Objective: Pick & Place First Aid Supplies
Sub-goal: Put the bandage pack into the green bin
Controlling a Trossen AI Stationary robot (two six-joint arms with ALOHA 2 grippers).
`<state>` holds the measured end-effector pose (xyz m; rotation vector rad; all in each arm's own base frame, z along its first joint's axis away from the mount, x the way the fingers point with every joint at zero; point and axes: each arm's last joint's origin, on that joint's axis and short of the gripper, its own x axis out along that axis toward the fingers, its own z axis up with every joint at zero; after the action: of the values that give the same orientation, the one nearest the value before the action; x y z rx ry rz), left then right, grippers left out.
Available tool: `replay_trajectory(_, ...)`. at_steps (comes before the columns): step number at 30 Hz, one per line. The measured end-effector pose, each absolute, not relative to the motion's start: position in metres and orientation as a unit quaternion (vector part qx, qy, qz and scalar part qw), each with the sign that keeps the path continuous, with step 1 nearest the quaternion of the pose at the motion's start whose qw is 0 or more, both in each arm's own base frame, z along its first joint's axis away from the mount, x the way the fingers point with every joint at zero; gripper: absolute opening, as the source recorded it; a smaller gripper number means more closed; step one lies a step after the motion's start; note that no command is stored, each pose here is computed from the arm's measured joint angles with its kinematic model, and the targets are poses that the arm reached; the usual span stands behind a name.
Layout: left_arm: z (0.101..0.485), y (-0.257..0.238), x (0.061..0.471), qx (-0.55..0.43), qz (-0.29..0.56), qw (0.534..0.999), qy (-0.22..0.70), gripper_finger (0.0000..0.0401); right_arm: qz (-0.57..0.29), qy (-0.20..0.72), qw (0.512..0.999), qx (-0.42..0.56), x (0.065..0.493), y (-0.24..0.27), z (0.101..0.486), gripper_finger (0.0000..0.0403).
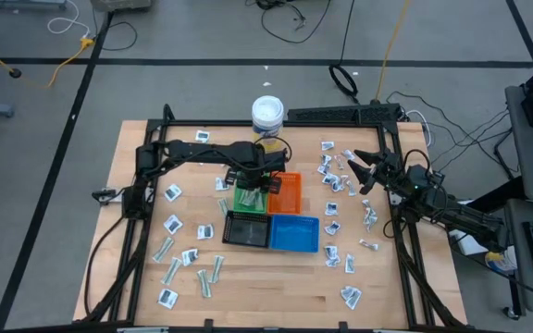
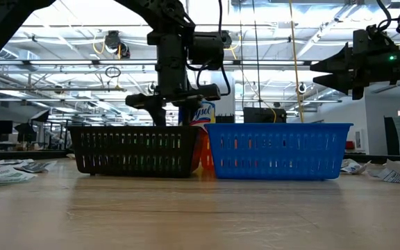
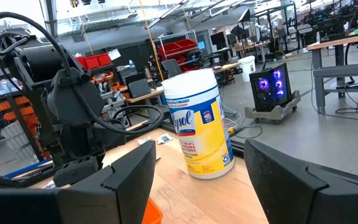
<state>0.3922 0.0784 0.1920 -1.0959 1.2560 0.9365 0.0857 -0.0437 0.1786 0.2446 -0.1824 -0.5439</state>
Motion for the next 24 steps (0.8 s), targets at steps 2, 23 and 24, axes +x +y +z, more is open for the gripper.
replay_trajectory(2,0.192,0.078,0.392,-0.474,0.396,0.574,0.538,0.0207,-0.268,-0.09,0.952,0.12,0.086,-0.044,0.179,0.0242)
replay_trajectory(23,0.252,0.07,0.333,-0.473,0.399,0.596,0.513,0.0198,-0.268,-0.09,0.952,0.12,0.086,-0.044,0.179,0.0242)
replay_trajectory(24,0.251,0.067,0.328,-0.475,0.399,0.594,0.512,0.0203,-0.268,-0.09,0.952,0.12,0.086,-0.044,0.179,0.0242)
